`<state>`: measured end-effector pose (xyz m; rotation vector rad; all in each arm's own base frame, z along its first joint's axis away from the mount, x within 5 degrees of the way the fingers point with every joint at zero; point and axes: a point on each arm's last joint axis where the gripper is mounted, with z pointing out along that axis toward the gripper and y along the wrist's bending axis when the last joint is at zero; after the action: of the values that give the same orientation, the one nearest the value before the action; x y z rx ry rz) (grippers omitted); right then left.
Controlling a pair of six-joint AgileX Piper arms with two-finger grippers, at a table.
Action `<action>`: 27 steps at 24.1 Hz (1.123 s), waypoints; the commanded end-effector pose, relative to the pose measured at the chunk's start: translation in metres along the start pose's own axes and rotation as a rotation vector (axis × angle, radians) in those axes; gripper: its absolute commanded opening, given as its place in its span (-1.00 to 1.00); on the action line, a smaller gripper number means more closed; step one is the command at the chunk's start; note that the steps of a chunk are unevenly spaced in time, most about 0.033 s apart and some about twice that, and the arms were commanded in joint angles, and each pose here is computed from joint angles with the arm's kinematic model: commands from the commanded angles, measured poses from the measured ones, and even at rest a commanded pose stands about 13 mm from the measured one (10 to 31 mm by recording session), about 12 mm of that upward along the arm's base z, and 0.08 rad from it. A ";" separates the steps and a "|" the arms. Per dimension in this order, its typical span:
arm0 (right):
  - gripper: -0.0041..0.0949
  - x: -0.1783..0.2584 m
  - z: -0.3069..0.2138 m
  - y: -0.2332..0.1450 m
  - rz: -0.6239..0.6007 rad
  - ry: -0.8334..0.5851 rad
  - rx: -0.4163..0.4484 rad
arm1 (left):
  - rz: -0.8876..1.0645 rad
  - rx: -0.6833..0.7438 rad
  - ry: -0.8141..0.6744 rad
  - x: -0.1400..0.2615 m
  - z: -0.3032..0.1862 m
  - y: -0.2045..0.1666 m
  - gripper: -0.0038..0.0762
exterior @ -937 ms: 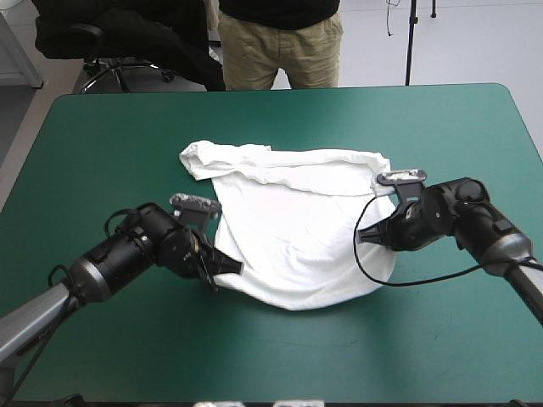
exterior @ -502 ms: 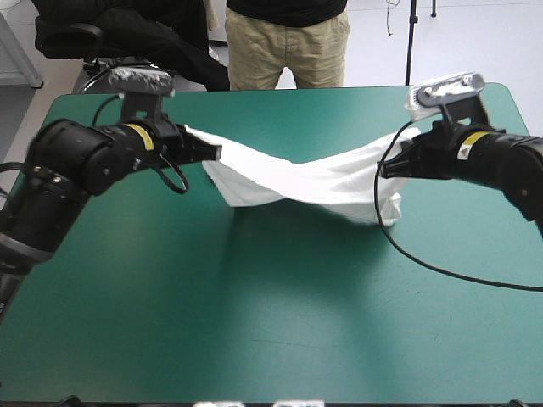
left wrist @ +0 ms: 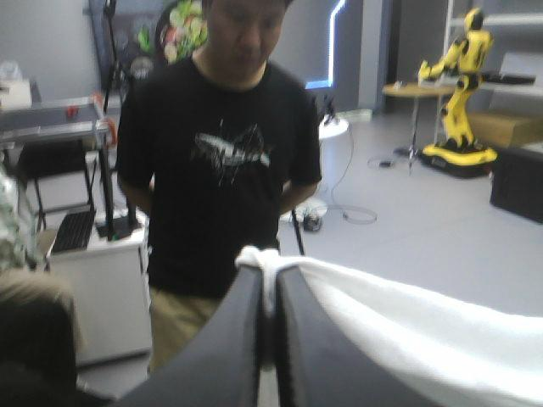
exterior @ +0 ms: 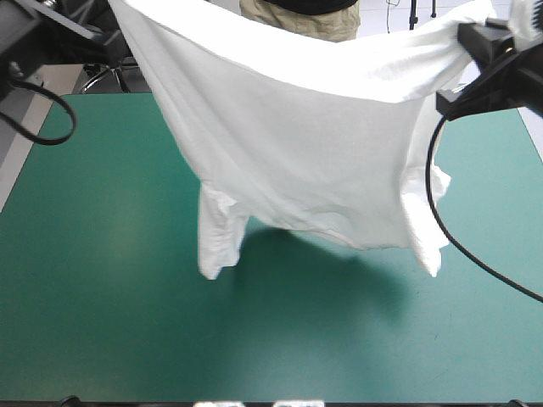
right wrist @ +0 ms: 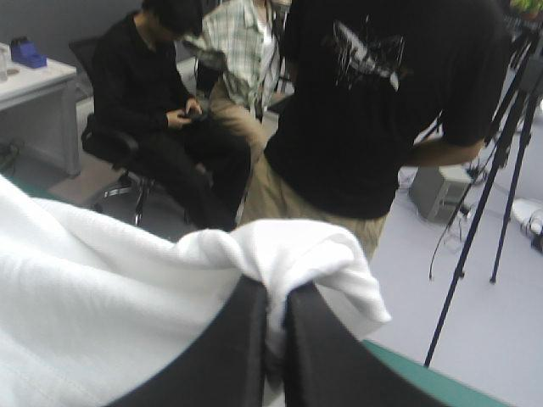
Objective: Fold the cloth
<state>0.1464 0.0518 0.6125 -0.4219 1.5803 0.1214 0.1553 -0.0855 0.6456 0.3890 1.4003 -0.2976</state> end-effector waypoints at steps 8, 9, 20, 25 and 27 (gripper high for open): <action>-0.95 -0.044 -0.051 -0.003 -0.024 -0.332 0.006 | -0.013 0.071 -0.325 -0.048 -0.049 0.000 -0.95; -0.95 -0.043 -0.051 -0.003 -0.024 -0.330 0.005 | -0.013 0.071 -0.324 -0.048 -0.049 0.000 -0.95; -0.95 -0.006 0.109 -0.022 -0.028 -0.176 0.231 | 0.156 -0.226 -0.224 0.007 0.075 0.012 -0.95; -0.95 -0.003 0.139 -0.034 -0.056 -0.285 0.263 | 0.154 -0.250 -0.306 0.025 0.116 0.032 -0.95; -0.95 -0.001 0.143 -0.037 -0.056 -0.289 0.270 | 0.129 -0.249 -0.335 0.028 0.121 0.040 -0.95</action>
<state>0.3143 0.0747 0.5828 -0.2468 1.4560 -0.0554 0.3084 -0.1152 0.6080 0.2482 1.2473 -0.0267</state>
